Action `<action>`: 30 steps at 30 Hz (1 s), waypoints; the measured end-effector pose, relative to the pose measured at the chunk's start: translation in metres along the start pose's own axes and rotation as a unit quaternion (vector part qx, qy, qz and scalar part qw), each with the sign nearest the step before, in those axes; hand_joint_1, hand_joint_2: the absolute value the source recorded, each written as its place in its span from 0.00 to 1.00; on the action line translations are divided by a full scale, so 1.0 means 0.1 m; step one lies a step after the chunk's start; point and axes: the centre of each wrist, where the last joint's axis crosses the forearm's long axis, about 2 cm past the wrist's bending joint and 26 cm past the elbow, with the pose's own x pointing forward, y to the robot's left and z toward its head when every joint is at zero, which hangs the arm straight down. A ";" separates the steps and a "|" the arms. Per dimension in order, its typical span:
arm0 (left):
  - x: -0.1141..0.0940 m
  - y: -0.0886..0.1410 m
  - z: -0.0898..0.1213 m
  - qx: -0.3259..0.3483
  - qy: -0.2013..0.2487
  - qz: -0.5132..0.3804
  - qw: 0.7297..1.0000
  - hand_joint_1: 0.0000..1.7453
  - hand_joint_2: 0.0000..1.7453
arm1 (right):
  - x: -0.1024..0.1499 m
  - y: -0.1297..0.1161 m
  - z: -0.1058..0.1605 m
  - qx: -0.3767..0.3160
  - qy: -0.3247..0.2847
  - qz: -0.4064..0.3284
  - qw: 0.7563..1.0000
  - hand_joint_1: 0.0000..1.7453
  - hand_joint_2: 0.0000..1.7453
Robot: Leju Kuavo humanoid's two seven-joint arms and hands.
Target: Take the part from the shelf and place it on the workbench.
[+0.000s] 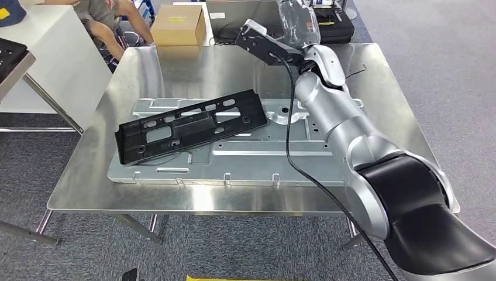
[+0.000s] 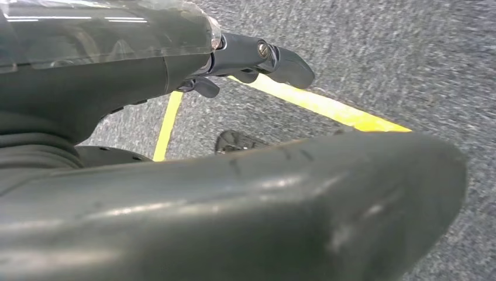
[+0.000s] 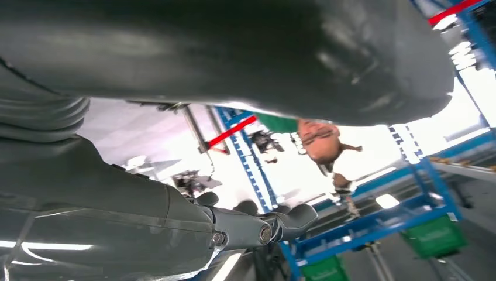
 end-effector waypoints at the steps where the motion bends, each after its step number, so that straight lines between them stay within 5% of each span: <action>1: -0.01 0.00 0.00 -0.001 0.001 0.000 1.000 0.00 0.00 | 0.04 0.03 0.03 -0.003 -0.007 -0.002 1.000 0.00 0.00; 13: -0.09 0.01 0.01 0.001 0.000 0.019 1.000 0.00 0.00 | 0.48 -0.05 0.08 -0.050 -0.074 0.001 0.996 0.00 0.00; 23: -0.14 0.00 0.03 0.001 0.002 0.026 1.000 0.00 0.00 | 0.54 -0.09 0.18 -0.087 -0.087 -0.009 0.992 0.00 0.00; 30: -0.21 0.02 0.03 0.006 0.004 0.028 1.000 0.00 0.00 | 0.36 -0.09 0.43 -0.124 -0.075 -0.012 0.989 0.00 0.00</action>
